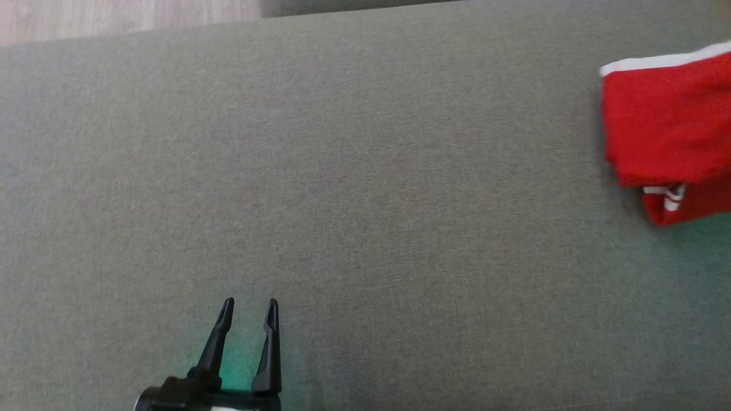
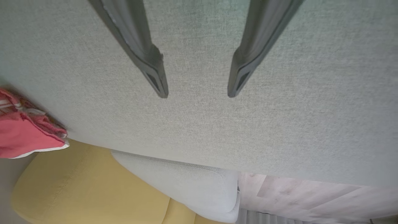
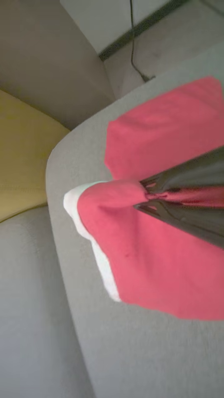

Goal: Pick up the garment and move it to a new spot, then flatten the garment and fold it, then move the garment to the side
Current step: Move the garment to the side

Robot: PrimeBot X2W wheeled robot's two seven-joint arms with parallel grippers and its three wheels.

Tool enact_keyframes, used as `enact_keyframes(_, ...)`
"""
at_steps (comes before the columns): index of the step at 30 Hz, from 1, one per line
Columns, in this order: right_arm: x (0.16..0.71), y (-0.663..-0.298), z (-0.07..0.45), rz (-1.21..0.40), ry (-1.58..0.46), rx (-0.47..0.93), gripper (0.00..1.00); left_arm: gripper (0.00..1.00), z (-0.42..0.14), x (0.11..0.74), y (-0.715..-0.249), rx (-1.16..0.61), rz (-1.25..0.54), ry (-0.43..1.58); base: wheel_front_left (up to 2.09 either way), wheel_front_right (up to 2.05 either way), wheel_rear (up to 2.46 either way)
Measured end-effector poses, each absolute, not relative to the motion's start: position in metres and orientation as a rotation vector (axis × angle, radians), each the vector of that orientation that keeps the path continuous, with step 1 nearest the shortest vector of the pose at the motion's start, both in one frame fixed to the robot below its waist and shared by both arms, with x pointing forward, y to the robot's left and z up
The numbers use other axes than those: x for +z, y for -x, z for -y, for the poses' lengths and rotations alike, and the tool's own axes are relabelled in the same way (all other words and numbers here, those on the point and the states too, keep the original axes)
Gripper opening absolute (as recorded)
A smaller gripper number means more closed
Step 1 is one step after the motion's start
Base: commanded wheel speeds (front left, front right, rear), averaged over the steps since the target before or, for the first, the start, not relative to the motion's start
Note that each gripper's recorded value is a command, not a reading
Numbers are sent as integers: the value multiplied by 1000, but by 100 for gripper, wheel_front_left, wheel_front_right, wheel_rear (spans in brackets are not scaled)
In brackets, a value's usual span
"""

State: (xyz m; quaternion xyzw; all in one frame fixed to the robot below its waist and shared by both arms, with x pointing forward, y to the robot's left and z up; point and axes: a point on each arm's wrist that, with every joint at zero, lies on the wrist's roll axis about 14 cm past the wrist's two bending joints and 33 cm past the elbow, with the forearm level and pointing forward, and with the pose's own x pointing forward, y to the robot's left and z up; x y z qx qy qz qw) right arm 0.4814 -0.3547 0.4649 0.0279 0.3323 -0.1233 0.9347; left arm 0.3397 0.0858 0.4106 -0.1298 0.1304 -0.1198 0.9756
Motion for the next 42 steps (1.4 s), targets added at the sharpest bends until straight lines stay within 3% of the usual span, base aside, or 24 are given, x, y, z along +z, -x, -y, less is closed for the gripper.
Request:
enact_keyframes(1, 464, -481, 361, -696, -2, -264, 0, 100, -88, 409, -339, -235, -267, 261, 0, 0, 0)
enact_keyframes(2, 463, -481, 367, -710, 53, -275, 26, 100, -90, 408, -339, -227, -271, 261, 0, 0, 0)
enact_keyframes(3, 463, -481, 372, -721, 99, -284, 75, 100, -92, 407, -339, -219, -274, 260, 0, 0, 0)
enact_keyframes(4, 464, -482, 374, -726, 140, -287, 100, 100, -94, 406, -339, -212, -275, 259, 0, 0, 0)
enact_keyframes(11, 500, -500, 361, -581, 289, -256, 100, 100, -103, 416, -342, -192, -236, 246, 0, 0, 0)
enact_keyframes(16, 541, -500, 329, -324, 322, -174, 100, 100, -112, 430, -342, -157, -191, 243, 0, 0, 0)
enact_keyframes(23, 582, -452, 263, -3, 234, -41, 100, 100, -125, 452, -339, -105, -121, 247, 0, 0, 0)
enact_keyframes(31, 525, -356, 214, -8, -37, -7, 100, 100, -145, 452, -316, -36, -116, 219, 0, 0, 0)
enact_keyframes(42, 476, -323, 178, -59, -73, 64, 100, 100, -156, 446, -301, -7, -125, 220, 0, 0, 0)
